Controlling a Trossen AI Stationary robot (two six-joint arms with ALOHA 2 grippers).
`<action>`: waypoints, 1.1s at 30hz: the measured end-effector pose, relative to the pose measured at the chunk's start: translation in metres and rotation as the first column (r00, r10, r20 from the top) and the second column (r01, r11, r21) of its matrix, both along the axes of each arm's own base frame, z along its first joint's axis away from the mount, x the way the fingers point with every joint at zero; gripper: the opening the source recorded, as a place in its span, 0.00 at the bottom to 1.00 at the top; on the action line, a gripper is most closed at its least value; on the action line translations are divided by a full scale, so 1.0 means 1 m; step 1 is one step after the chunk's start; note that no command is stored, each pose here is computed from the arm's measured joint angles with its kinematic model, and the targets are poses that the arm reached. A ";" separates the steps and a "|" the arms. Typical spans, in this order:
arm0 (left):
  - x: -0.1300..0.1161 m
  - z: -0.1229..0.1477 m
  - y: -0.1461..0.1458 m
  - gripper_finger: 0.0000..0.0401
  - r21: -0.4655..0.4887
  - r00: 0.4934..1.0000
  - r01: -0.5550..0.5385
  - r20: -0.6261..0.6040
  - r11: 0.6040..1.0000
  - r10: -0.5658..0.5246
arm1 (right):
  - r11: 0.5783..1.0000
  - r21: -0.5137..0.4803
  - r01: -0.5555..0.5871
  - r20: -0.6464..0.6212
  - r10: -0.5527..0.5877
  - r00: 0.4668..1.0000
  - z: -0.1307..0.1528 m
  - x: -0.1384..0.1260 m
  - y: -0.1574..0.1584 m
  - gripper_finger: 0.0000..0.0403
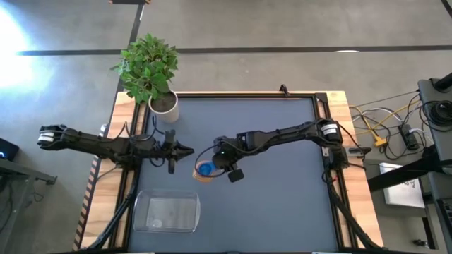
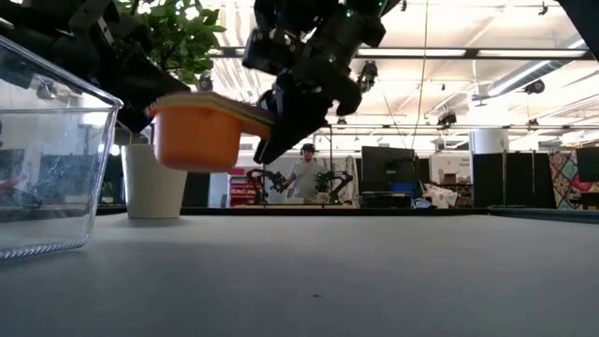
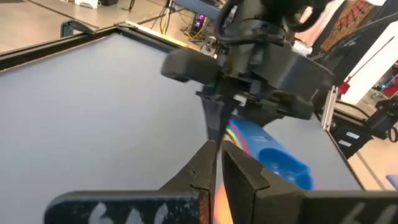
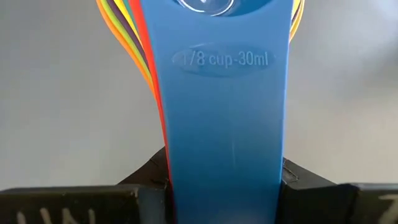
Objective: Nest measuring cups in basket
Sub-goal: Put the stacked measuring cups into the transparent bin
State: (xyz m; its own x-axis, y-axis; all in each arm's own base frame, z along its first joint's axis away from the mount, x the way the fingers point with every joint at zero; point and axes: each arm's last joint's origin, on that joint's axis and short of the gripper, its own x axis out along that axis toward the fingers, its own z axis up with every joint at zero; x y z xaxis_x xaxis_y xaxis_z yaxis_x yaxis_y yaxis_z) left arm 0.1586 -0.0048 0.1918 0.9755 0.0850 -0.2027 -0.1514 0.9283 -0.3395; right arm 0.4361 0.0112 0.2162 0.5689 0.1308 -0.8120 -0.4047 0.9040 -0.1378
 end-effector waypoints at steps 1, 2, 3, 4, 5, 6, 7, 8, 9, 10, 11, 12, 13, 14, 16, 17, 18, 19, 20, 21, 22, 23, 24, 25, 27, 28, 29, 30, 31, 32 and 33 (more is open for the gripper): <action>0.000 0.000 0.000 0.02 0.001 1.000 0.000 -0.004 1.000 0.000 | 1.000 -0.005 0.021 -0.003 -0.021 1.000 -0.001 0.000 -0.002 0.29; 0.000 -0.001 0.000 0.02 0.001 1.000 0.000 -0.009 1.000 0.000 | 0.999 -0.008 0.043 -0.006 -0.043 0.999 -0.001 0.000 -0.005 0.29; 0.001 -0.002 0.000 0.02 0.001 1.000 0.000 -0.012 1.000 0.000 | 0.999 -0.009 0.050 -0.007 -0.050 0.999 -0.001 0.000 -0.007 0.29; 0.001 -0.002 0.000 0.02 0.001 1.000 0.000 -0.015 1.000 0.000 | 0.998 -0.007 0.058 -0.003 -0.058 0.998 -0.002 0.000 -0.009 0.29; 0.001 -0.002 0.000 0.02 0.000 1.000 0.000 -0.018 1.000 0.000 | 0.998 -0.005 0.068 0.004 -0.068 0.998 -0.003 0.001 -0.012 0.29; 0.001 -0.002 0.000 0.02 -0.002 1.000 -0.001 -0.018 1.000 0.001 | 0.997 -0.002 0.077 0.010 -0.077 0.997 -0.004 0.001 -0.014 0.29; 0.002 -0.003 0.000 0.02 -0.004 1.000 -0.001 -0.021 1.000 0.001 | 0.996 0.002 0.088 0.011 -0.088 0.996 -0.006 0.000 -0.016 0.29; 0.002 -0.003 0.000 0.02 -0.007 1.000 -0.002 -0.022 1.000 0.002 | 0.995 0.005 0.096 0.007 -0.096 0.995 -0.008 0.000 -0.018 0.29; 0.002 -0.003 0.000 0.02 -0.008 1.000 -0.002 -0.023 1.000 0.002 | 0.994 0.008 0.105 0.001 -0.105 0.995 -0.010 -0.001 -0.020 0.29; 0.002 -0.003 0.000 0.02 -0.009 1.000 -0.002 -0.023 1.000 0.002 | 0.994 0.010 0.113 -0.006 -0.113 0.994 -0.012 -0.002 -0.022 0.29; 0.002 -0.003 0.000 0.02 -0.009 1.000 -0.002 -0.023 1.000 0.002 | 0.993 0.013 0.119 -0.012 -0.119 0.993 -0.014 -0.003 -0.024 0.29; 0.002 -0.003 0.000 0.02 -0.009 1.000 -0.002 -0.023 1.000 0.002 | 0.991 0.017 0.130 -0.019 -0.130 0.991 -0.016 -0.004 -0.026 0.29; 0.002 -0.003 0.000 0.02 -0.009 1.000 -0.002 -0.023 1.000 0.002 | 0.990 0.017 0.138 -0.026 -0.138 0.990 -0.018 -0.005 -0.028 0.29; 0.002 -0.003 0.000 0.02 -0.009 1.000 -0.002 -0.024 1.000 0.002 | 0.989 0.018 0.145 -0.034 -0.145 0.989 -0.020 -0.006 -0.030 0.29; 0.002 -0.004 0.000 0.02 -0.018 0.999 -0.018 -0.030 1.000 0.017 | 0.987 0.021 0.159 -0.031 -0.158 0.987 -0.024 -0.007 -0.033 0.29; 0.002 -0.005 0.001 0.02 -0.021 0.999 -0.029 -0.039 0.999 0.028 | 0.986 0.022 0.165 -0.021 -0.164 0.986 -0.025 -0.007 -0.034 0.29; 0.002 -0.007 0.001 0.02 -0.025 0.998 -0.035 -0.050 0.999 0.033 | 0.986 0.023 0.166 -0.011 -0.166 0.986 -0.026 -0.006 -0.035 0.29; 0.003 -0.007 0.001 0.01 -0.026 0.998 -0.036 -0.056 0.999 0.034 | 0.985 0.024 0.168 -0.004 -0.168 0.986 -0.028 -0.006 -0.036 0.29; 0.003 -0.008 0.001 0.01 -0.030 0.998 -0.037 -0.058 0.999 0.035 | 0.985 0.024 0.171 -0.001 -0.171 0.985 -0.029 -0.007 -0.037 0.29; 0.003 -0.008 0.001 0.00 -0.033 0.998 -0.037 -0.060 0.999 0.035 | 0.985 0.022 0.174 0.001 -0.174 0.985 -0.030 -0.007 -0.038 0.29; 0.004 -0.008 0.001 0.00 -0.035 0.997 -0.039 -0.063 0.999 0.036 | 0.984 0.022 0.176 0.005 -0.176 0.984 -0.032 -0.007 -0.039 0.29; 0.005 -0.008 0.001 0.00 -0.035 0.997 -0.038 -0.064 0.999 0.036 | 0.984 0.022 0.179 0.013 -0.180 0.984 -0.033 -0.007 -0.041 0.30; 0.006 -0.006 0.000 0.00 -0.034 0.997 -0.038 -0.063 0.999 0.035 | 0.983 0.022 0.183 0.021 -0.184 0.983 -0.032 -0.007 -0.043 0.30; 0.007 -0.005 0.000 0.00 -0.033 0.998 -0.037 -0.061 0.999 0.035 | 0.982 0.022 0.187 0.029 -0.188 0.982 -0.032 -0.006 -0.044 0.30; 0.010 -0.001 0.000 0.00 -0.033 0.998 -0.037 -0.058 0.999 0.035 | 0.980 0.021 0.196 0.040 -0.197 0.980 -0.031 -0.005 -0.046 0.30; 0.011 0.001 0.000 0.00 -0.031 0.998 -0.037 -0.061 0.999 0.035 | 0.979 0.018 0.201 0.042 -0.202 0.979 -0.031 -0.005 -0.047 0.29; 0.013 0.002 0.000 0.00 -0.026 0.997 -0.036 -0.066 0.999 0.034 | 0.979 0.019 0.203 0.043 -0.204 0.978 -0.031 -0.005 -0.047 0.29; 0.014 0.003 0.000 0.00 -0.020 0.997 -0.034 -0.070 0.999 0.033 | 0.978 0.025 0.209 0.041 -0.210 0.977 -0.031 -0.005 -0.047 0.29; 0.016 0.005 0.000 0.00 -0.014 0.997 -0.032 -0.071 0.999 0.031 | 0.978 0.027 0.207 0.041 -0.208 0.977 -0.031 -0.005 -0.046 0.30; 0.018 0.006 0.000 0.00 -0.009 0.996 -0.029 -0.079 1.000 0.028 | 0.978 0.028 0.208 0.042 -0.209 0.977 -0.031 -0.005 -0.046 0.31; 0.019 0.008 0.000 0.00 -0.007 0.996 -0.027 -0.089 1.000 0.026 | 0.977 0.032 0.211 0.045 -0.213 0.976 -0.031 -0.005 -0.046 0.33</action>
State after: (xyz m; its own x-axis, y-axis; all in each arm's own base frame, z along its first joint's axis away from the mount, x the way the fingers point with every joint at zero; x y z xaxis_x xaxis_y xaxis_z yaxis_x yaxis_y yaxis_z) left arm 0.1779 -0.0053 0.1995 0.9511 0.1083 -0.2891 -0.2055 0.9209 -0.3312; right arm 0.4313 -0.0348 0.1854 0.6241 0.0246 -0.7809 -0.1971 0.9721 -0.1269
